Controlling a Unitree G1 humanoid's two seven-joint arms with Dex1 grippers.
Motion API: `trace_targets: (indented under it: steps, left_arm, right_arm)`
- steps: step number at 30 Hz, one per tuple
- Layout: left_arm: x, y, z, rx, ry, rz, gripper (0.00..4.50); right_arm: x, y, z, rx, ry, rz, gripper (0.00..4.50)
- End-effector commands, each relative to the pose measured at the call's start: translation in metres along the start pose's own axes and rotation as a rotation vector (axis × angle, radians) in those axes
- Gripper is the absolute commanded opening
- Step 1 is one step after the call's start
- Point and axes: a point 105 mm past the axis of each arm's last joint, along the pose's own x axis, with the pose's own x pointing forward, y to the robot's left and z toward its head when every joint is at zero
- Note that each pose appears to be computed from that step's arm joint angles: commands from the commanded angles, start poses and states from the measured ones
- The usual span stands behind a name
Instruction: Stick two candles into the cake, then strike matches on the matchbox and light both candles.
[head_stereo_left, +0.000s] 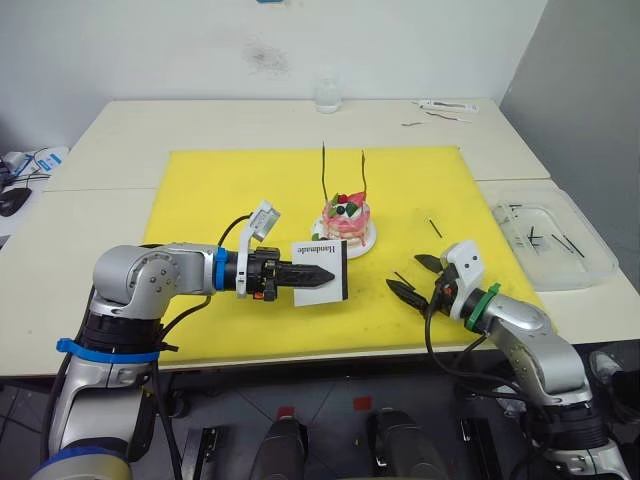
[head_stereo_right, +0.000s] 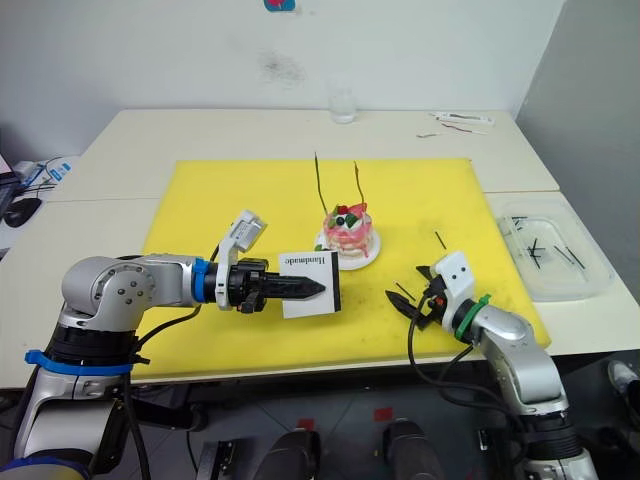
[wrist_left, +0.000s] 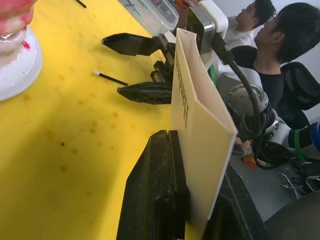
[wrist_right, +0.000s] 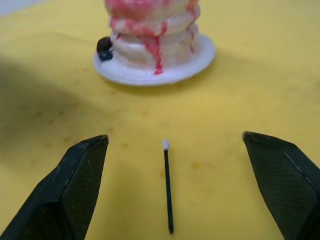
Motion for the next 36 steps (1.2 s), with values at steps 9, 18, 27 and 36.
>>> trace_targets:
  steps: [9, 18, 27, 36]
  left_arm:
    - [0.000, -0.010, 0.007, 0.041, -0.008, -0.039, 0.48]
    - [0.000, -0.010, 0.007, 0.039, -0.010, -0.041, 0.48]
    - [0.000, -0.009, 0.008, 0.040, -0.013, -0.034, 0.48]
    - [-0.001, -0.008, 0.007, 0.035, -0.020, -0.028, 0.48]
  right_arm:
    - [-0.004, 0.007, -0.018, -0.016, -0.031, -0.009, 2.51]
    - [0.001, 0.006, -0.025, -0.004, -0.026, 0.007, 2.51]
    - [0.003, 0.010, -0.051, 0.012, 0.109, 0.028, 2.51]
    - [0.002, 0.009, -0.055, 0.052, 0.144, 0.002, 2.13]
